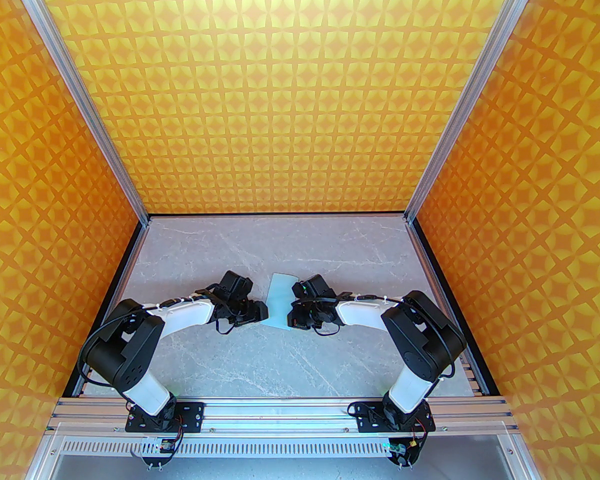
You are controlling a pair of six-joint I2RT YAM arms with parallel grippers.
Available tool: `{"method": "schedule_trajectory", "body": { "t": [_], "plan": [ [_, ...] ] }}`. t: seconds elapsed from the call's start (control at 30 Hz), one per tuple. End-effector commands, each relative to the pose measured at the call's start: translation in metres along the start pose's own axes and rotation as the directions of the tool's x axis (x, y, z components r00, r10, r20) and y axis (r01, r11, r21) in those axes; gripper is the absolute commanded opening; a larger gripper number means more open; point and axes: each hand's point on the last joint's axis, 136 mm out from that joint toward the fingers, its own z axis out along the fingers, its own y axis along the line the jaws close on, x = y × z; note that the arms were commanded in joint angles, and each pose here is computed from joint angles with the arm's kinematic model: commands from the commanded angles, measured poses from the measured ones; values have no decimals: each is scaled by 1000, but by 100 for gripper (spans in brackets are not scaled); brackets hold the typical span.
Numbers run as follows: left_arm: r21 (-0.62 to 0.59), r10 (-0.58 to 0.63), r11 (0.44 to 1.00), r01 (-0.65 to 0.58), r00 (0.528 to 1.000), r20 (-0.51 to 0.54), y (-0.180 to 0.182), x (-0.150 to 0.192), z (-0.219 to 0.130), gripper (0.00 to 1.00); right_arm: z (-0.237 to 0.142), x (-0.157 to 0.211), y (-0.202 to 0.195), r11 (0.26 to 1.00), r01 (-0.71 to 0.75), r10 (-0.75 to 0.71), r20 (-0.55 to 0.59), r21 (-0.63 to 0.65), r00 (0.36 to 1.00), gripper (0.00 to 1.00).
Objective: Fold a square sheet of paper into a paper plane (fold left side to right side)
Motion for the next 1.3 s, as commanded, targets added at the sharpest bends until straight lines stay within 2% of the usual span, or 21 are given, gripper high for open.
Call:
{"method": "schedule_trajectory", "body": {
  "t": [0.0, 0.3, 0.73, 1.03, 1.27],
  "plan": [
    [57, 27, 998, -27, 1000, 3, -20, -8, 13, 60, 2, 10, -19, 998, -7, 8, -15, 65, 1000, 0],
    [95, 69, 993, -67, 997, -27, -49, 1, 25, 58, 6, 11, -18, 999, -21, 22, -19, 45, 1000, 0],
    [30, 62, 998, -61, 998, -27, -38, 2, 20, 58, -32, -24, 10, 999, 22, -26, 90, 43, 996, 0],
    [36, 71, 997, -70, 997, -14, -42, -1, 13, 58, -8, -21, -12, 995, 5, -9, 39, 101, 999, 0],
    [23, 61, 998, -62, 997, 49, -38, -12, -12, 62, -2, -8, -34, 986, -3, 1, 11, 166, 1000, 0]
  ]
}}
